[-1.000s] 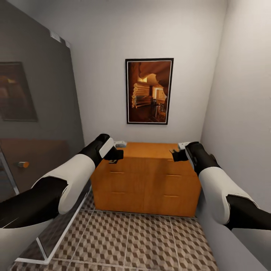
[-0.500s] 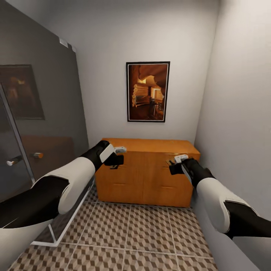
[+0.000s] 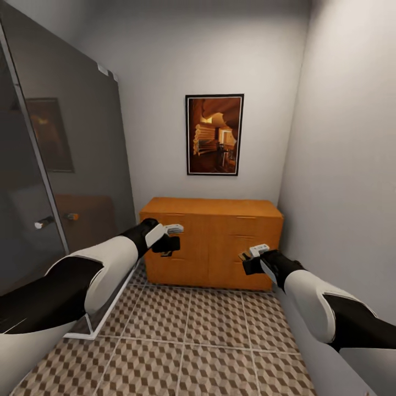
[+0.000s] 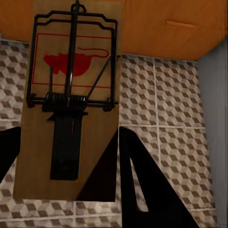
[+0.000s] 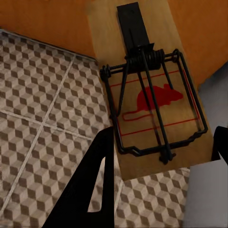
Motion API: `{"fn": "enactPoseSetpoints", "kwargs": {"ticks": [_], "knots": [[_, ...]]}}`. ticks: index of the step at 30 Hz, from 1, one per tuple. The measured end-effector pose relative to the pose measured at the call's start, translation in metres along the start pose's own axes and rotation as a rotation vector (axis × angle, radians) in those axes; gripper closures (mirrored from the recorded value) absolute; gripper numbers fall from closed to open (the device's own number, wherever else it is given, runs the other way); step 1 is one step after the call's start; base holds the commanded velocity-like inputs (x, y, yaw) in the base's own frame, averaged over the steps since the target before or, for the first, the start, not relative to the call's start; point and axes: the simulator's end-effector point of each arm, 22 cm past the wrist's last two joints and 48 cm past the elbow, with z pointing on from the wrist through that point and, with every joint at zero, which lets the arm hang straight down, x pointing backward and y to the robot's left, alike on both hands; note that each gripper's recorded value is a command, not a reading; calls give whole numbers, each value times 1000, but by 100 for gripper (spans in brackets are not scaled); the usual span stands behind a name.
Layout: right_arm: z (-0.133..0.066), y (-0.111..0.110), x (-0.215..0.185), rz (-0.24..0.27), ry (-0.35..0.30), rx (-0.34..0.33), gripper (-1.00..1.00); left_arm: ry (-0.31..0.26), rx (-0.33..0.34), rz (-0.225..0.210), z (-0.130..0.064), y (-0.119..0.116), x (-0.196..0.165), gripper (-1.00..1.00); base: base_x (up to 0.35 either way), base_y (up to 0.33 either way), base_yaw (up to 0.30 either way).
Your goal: Take the four mousetraps from the cabinet in the bathroom and place them on the bathroom floor. Make sure all four end up on the same floor surface, and ensure that at least two of them are either under or directly next to the same bathroom sink.
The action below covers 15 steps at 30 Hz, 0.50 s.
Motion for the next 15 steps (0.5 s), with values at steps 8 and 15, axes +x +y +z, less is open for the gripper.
{"fn": "enactPoseSetpoints", "kwargs": {"ticks": [8,15], "knots": [[7,10,18,-8,10,-17,100,-15,-3,-23,21,12,25,100,-346,0,0],[17,19,60,-13,61,-29,100,25,-20,-39,35,28,55,100,-345,0,0]]}}
